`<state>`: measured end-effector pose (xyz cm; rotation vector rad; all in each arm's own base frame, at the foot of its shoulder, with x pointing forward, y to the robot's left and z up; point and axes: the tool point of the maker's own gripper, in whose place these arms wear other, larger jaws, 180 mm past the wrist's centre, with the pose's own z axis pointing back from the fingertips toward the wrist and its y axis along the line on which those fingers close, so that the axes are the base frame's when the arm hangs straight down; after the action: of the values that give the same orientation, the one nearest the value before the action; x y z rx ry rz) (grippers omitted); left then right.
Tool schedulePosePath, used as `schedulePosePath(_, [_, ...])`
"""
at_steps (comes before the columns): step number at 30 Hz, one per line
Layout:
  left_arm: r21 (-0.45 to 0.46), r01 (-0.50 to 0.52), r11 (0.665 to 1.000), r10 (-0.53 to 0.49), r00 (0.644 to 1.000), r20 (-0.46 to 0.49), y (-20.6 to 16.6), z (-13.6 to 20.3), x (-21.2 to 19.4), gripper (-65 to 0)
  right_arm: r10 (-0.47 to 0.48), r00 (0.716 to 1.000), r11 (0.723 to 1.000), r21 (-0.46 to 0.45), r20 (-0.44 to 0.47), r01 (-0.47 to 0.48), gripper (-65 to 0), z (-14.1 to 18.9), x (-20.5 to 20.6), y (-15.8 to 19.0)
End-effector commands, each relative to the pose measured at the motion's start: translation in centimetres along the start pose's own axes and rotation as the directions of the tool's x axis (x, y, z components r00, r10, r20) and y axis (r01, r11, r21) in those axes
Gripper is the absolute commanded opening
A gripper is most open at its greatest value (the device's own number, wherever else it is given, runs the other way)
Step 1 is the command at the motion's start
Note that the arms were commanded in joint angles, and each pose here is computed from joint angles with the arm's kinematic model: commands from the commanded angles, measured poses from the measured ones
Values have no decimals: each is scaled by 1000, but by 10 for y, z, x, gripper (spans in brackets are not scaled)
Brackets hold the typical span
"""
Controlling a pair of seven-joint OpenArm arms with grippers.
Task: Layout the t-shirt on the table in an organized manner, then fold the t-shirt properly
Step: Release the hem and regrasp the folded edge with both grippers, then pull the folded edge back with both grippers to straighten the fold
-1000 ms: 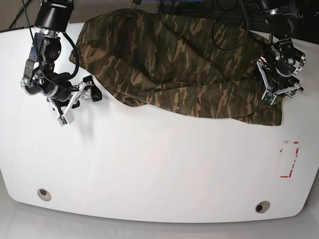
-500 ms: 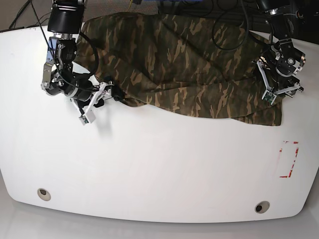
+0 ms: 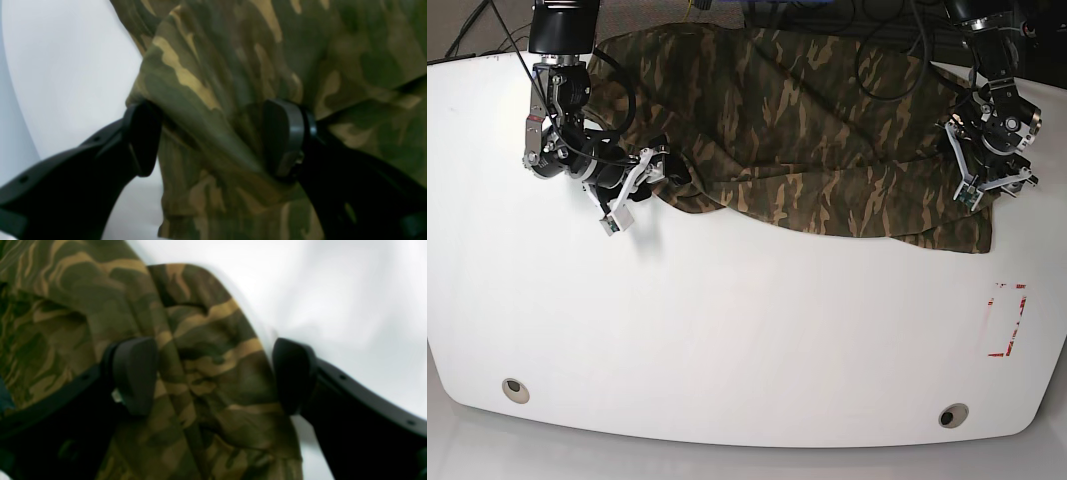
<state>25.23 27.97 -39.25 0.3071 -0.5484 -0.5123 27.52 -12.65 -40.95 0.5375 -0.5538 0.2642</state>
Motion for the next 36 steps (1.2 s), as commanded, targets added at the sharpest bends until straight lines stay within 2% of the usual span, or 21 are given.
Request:
schedulePosePath(1, [23, 5, 1000, -6, 999, 33, 9, 4, 10, -223, 18, 1000, 1000, -8, 15, -18, -166, 5, 7, -3])
schedulePosePath(4, [24, 5, 1000, -5, 999, 36, 10, 4, 11, -223, 18, 1000, 1000, -8, 15, -18, -234, 5, 7, -3])
schedulePosePath(8, [31, 3, 1000, -4, 999, 46, 13, 4, 15, -223, 18, 1000, 1000, -7, 14, -18, -389, 5, 7, -2])
schedulePosePath(12, [32, 1, 999, -3, 999, 47, 14, 4, 16, -223, 18, 1000, 1000, -7, 14, -18, -500, 5, 7, -2])
schedulePosePath(13, [34, 1, 999, -2, 999, 49, 14, 4, 17, -223, 18, 1000, 1000, -7, 14, -18, -545, 5, 7, -2])
schedulePosePath(17, [38, -1, 999, -2, 998, 56, 16, 4, 20, -223, 18, 1000, 1000, -7, 14, -18, -635, 5, 7, -2])
schedulePosePath(25, [47, 8, 999, -11, 998, 54, 21, 5, 19, -223, 52, 998, 998, -22, 40, -51, -650, 12, 19, -2])
schedulePosePath(30, [47, 8, 999, -11, 998, 54, 21, 5, 19, -223, 152, 985, 986, -74, 84, -146, -650, 34, 52, -7])
schedulePosePath(36, [47, 8, 999, -11, 998, 54, 21, 5, 19, -223, 226, 968, 969, -130, 109, -212, -650, 51, 88, -16])
